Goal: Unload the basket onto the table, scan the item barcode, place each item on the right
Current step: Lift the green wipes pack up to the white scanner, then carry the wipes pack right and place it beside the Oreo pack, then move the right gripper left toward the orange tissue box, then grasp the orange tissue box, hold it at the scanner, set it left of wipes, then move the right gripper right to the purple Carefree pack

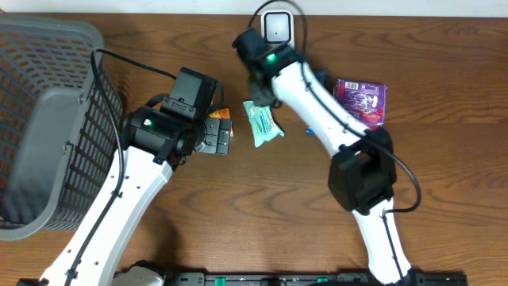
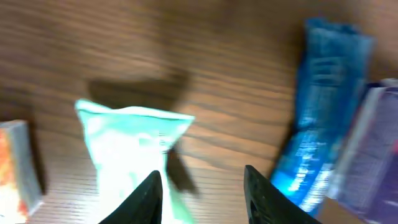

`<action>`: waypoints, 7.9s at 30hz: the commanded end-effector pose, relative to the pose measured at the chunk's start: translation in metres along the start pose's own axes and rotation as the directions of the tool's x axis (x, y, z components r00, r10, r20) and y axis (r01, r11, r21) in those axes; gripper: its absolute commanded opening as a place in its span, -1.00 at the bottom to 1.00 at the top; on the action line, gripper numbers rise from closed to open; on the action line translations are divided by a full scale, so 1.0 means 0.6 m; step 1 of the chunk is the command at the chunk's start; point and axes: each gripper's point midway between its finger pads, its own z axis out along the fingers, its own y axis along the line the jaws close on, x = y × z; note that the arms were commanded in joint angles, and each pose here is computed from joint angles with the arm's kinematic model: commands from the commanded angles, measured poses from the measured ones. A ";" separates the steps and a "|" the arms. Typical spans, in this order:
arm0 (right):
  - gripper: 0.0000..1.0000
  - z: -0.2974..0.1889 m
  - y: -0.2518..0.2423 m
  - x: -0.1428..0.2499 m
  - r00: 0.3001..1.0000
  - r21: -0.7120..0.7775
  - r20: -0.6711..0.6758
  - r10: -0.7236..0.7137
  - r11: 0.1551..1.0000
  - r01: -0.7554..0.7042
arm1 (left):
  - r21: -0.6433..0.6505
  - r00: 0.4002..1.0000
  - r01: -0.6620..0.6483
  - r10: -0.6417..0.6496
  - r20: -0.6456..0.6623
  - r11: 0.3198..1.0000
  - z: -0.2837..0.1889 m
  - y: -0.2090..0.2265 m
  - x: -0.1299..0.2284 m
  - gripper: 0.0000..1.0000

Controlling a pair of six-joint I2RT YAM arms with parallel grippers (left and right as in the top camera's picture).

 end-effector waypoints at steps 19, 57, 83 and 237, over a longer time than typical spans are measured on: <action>-0.12 0.105 0.072 0.092 0.987 -0.148 -0.115 -0.111 0.985 0.094 | -0.011 1.000 0.013 -0.013 -0.005 1.000 0.003 0.003 0.002 0.96; -0.97 0.012 0.035 -0.001 0.944 -0.889 -0.282 0.174 0.322 -0.325 | -0.011 1.000 0.013 -0.013 -0.005 1.000 0.003 0.003 0.002 0.96; -0.45 -0.022 -0.073 -0.002 0.954 -0.511 -0.085 0.287 0.810 -0.289 | -0.011 1.000 0.013 -0.013 -0.005 1.000 0.003 0.003 0.002 0.96; 0.99 -0.002 -0.476 0.139 0.824 -0.041 -0.158 0.545 0.830 -0.557 | -0.011 1.000 0.013 -0.013 -0.005 1.000 0.003 0.003 0.002 0.96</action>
